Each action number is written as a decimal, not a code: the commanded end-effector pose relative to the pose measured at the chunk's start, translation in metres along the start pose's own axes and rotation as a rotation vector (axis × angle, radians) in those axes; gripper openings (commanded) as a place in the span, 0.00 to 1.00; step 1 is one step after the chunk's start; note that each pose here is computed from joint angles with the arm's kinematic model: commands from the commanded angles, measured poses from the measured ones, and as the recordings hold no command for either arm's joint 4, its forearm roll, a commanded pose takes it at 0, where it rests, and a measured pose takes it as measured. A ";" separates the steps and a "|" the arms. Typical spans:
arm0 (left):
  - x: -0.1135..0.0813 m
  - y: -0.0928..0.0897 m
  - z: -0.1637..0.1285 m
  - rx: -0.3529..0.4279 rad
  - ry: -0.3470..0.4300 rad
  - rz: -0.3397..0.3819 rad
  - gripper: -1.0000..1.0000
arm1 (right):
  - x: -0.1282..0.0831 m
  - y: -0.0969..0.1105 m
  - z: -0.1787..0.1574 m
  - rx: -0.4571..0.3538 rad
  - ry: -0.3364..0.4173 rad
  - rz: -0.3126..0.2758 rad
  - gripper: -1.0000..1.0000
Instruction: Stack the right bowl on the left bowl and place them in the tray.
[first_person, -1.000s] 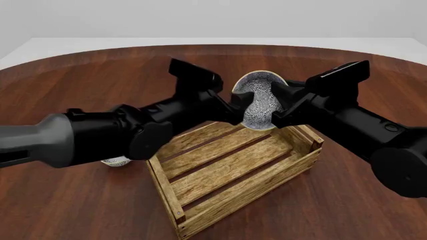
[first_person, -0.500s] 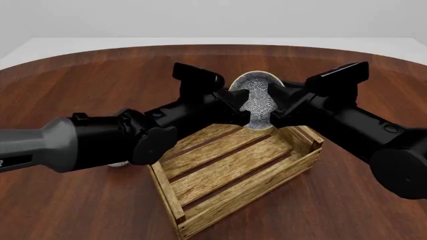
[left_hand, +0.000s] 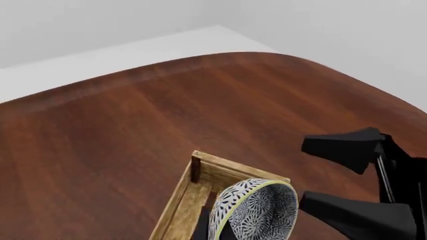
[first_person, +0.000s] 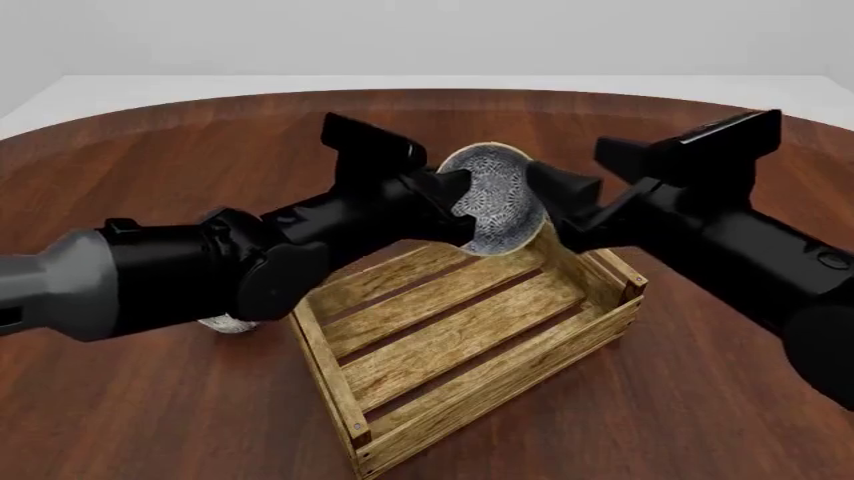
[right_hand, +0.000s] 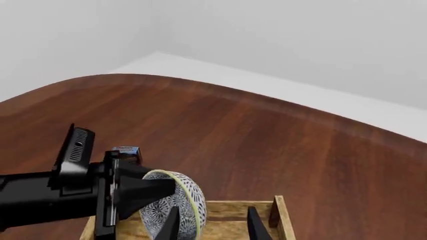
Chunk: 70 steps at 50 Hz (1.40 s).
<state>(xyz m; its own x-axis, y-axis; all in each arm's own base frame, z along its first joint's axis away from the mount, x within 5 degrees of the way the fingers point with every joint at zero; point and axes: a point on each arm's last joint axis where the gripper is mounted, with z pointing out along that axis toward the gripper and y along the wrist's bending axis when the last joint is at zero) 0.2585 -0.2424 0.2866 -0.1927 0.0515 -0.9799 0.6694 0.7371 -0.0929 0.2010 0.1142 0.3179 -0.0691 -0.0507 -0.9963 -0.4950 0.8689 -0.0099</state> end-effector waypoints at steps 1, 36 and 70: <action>-0.017 0.015 -0.013 -0.046 -0.021 0.036 0.00 | -0.010 0.004 -0.017 -0.020 -0.033 -0.002 1.00; -0.047 0.090 -0.072 -0.308 0.059 0.130 0.00 | -0.009 0.009 -0.010 -0.040 -0.033 -0.018 1.00; -0.064 0.127 -0.113 -0.470 0.178 -0.010 0.00 | -0.010 0.010 -0.011 -0.045 -0.036 -0.013 1.00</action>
<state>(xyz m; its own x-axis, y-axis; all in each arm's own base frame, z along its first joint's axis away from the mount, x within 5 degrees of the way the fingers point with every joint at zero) 0.2760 -0.0946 0.3546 -0.3109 0.1299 -0.9415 0.3297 0.9438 0.0213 0.1888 0.1183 0.3273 -0.0342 -0.0456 -0.9984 -0.5316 0.8467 -0.0205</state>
